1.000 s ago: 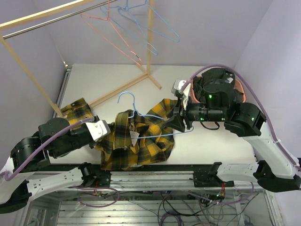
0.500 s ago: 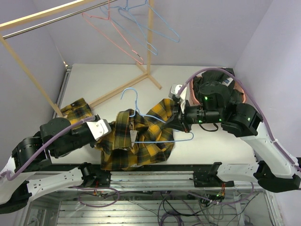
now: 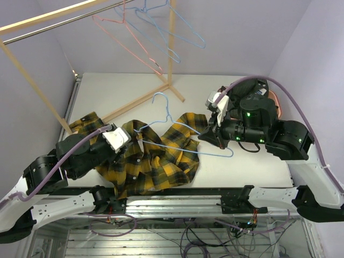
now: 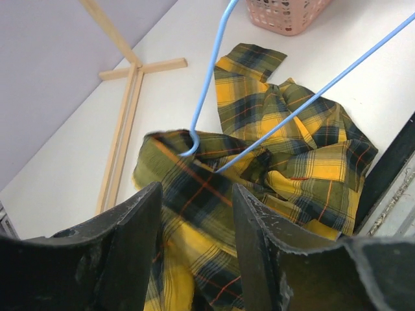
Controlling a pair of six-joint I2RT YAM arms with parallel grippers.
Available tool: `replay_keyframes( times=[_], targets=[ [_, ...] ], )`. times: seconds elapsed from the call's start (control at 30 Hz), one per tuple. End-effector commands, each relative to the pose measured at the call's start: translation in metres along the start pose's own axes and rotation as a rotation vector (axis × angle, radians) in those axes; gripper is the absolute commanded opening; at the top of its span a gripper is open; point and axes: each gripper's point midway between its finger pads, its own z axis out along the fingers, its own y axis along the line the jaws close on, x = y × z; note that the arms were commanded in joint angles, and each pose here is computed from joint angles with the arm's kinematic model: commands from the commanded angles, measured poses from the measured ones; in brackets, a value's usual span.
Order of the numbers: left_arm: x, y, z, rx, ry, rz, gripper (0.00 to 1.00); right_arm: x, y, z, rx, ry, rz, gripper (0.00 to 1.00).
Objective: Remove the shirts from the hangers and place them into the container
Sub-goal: Remove the shirt from the hanger, then place the hanger at the clothesline.
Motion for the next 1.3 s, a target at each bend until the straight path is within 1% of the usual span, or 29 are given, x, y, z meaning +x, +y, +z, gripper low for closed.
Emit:
replay_keyframes(
  times=[0.0,0.07,0.17,0.2,0.3,0.4,0.43,0.57,0.7,0.8,0.97,1.03,1.13,1.27],
  targets=[
    [-0.007,0.015,-0.003,-0.090,-0.036,-0.052,0.57,0.003,-0.012,-0.025,0.096,0.019,0.012,0.00],
    [-0.005,0.019,-0.005,-0.111,-0.034,-0.058,0.56,0.008,-0.015,-0.032,0.122,0.036,0.017,0.00],
    [0.001,0.028,-0.008,-0.168,-0.023,-0.072,0.50,0.009,-0.021,-0.042,0.170,0.026,0.029,0.00],
    [0.004,0.032,-0.009,-0.198,-0.013,-0.079,0.47,0.007,-0.024,-0.045,0.193,0.014,0.039,0.00],
    [0.017,0.046,-0.011,-0.302,0.024,-0.106,0.28,-0.003,-0.035,-0.050,0.264,-0.025,0.063,0.00],
    [0.028,0.056,-0.014,-0.382,0.045,-0.124,0.15,-0.018,-0.045,-0.051,0.320,-0.090,0.064,0.00],
    [0.030,0.058,-0.014,-0.400,0.047,-0.123,0.12,-0.025,-0.049,-0.050,0.335,-0.116,0.059,0.00],
    [0.036,0.063,-0.018,-0.449,0.029,-0.154,0.08,-0.060,-0.054,-0.035,0.333,-0.221,0.022,0.00],
    [0.038,0.065,-0.018,-0.473,-0.032,-0.191,0.09,-0.095,-0.062,0.005,0.325,-0.274,-0.017,0.00],
    [0.040,0.066,-0.018,-0.489,-0.069,-0.212,0.09,-0.131,-0.069,0.034,0.330,-0.339,-0.035,0.00],
    [0.050,0.064,-0.014,-0.501,-0.058,-0.210,0.09,-0.187,-0.075,0.085,0.297,-0.477,-0.050,0.00],
    [0.054,0.061,-0.011,-0.492,-0.047,-0.199,0.10,-0.203,-0.079,0.105,0.297,-0.513,-0.054,0.00],
    [0.056,0.059,-0.007,-0.484,-0.042,-0.191,0.09,-0.223,-0.087,0.134,0.310,-0.563,-0.057,0.00],
    [0.058,0.055,-0.004,-0.467,-0.046,-0.183,0.09,-0.237,-0.100,0.169,0.342,-0.613,-0.058,0.00]
  ],
)
